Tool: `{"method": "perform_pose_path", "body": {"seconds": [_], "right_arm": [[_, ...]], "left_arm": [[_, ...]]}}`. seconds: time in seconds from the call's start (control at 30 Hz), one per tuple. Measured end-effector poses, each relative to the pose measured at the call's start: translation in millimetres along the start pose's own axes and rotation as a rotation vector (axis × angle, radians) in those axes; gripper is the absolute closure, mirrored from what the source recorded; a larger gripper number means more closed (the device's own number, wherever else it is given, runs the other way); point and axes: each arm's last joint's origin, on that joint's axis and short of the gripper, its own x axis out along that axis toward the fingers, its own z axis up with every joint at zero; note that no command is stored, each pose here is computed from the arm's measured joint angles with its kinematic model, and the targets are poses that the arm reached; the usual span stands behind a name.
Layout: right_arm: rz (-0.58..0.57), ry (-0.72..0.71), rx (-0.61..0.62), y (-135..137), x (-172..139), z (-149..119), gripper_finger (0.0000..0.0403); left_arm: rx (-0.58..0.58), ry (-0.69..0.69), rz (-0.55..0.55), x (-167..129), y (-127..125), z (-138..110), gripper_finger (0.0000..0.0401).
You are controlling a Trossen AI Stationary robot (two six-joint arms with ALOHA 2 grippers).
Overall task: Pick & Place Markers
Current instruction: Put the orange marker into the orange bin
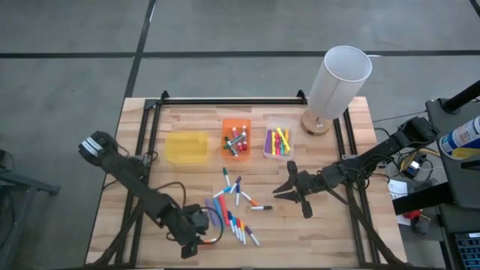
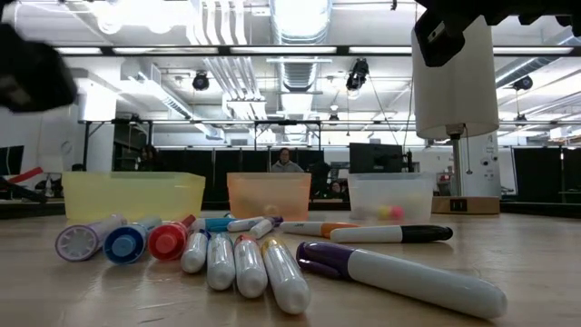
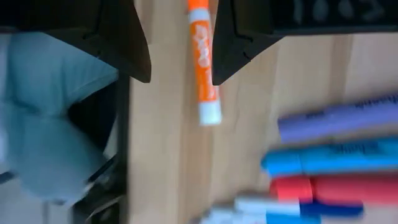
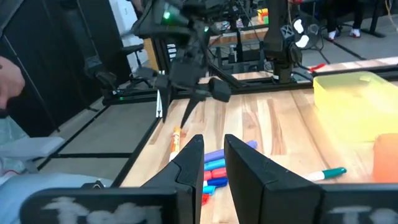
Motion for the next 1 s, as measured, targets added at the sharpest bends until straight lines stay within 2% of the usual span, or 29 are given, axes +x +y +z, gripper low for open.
{"method": "perform_pose_path", "body": {"seconds": [0.33,0.7,1.0], "right_arm": [[-0.001,0.003,0.031,-0.2,-0.1,-0.6,0.0344],[-0.006,0.022,0.027,-0.8,-0.3,-2.9,0.0344],[-0.006,0.022,0.027,-0.8,-0.3,-2.9,0.0344]], "left_arm": [[0.017,0.079,0.077,29.5,6.2,-15.2,0.0238],[0.057,0.115,0.104,49.7,2.1,-16.1,0.0238],[0.085,0.172,0.176,59.3,5.5,-18.7,0.0238]]}}
